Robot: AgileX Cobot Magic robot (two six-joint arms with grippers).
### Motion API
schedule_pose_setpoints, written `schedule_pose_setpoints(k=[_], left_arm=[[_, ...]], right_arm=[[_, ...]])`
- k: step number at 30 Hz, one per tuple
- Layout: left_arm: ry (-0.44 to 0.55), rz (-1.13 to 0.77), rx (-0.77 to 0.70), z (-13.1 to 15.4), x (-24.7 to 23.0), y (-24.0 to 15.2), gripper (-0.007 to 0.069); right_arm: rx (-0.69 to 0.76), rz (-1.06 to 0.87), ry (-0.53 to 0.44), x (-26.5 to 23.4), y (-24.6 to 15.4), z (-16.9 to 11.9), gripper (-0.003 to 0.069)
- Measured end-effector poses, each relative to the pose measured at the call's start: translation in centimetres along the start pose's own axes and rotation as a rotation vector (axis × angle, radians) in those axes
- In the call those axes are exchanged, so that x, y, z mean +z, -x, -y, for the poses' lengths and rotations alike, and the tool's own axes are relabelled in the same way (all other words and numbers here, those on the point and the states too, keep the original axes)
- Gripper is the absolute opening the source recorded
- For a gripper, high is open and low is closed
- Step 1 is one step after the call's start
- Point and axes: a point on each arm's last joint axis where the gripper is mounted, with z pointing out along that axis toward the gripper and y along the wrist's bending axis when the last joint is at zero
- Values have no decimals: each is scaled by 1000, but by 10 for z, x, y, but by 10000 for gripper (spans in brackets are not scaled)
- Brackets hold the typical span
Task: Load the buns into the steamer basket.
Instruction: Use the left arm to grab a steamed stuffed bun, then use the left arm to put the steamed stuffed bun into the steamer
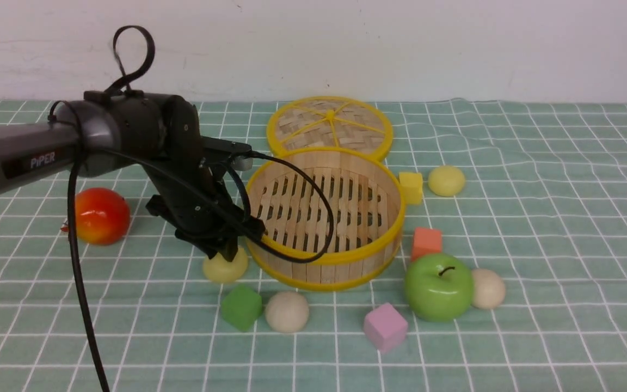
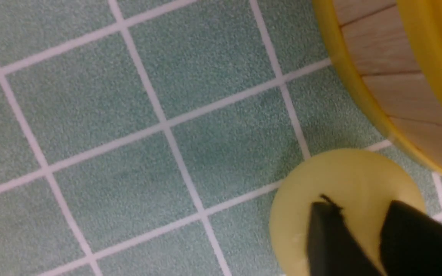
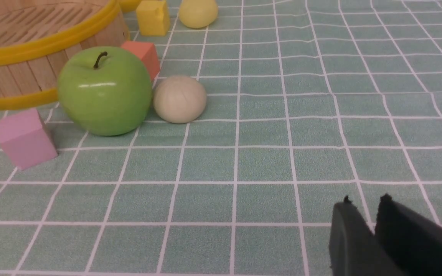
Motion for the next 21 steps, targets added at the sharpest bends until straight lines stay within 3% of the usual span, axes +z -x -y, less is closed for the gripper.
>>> schedule_pose_setpoints(k=[3,7,13,16,21], left_arm=[[-4,-31,1,1,-7,-1,-6],[-12,-34,-8,4,-33,2,-13],[-84,244,104,51,-120,27,-13],[-103,304,136,67,-117,39,-13],[-70,284,134,61,-57,58,2]], right_arm=[[0,0,0,0,0,0,113],[0,0,0,0,0,0,113],[0,0,0,0,0,0,113],[0,0,0,0,0,0,113],[0,0,0,0,0,0,113]])
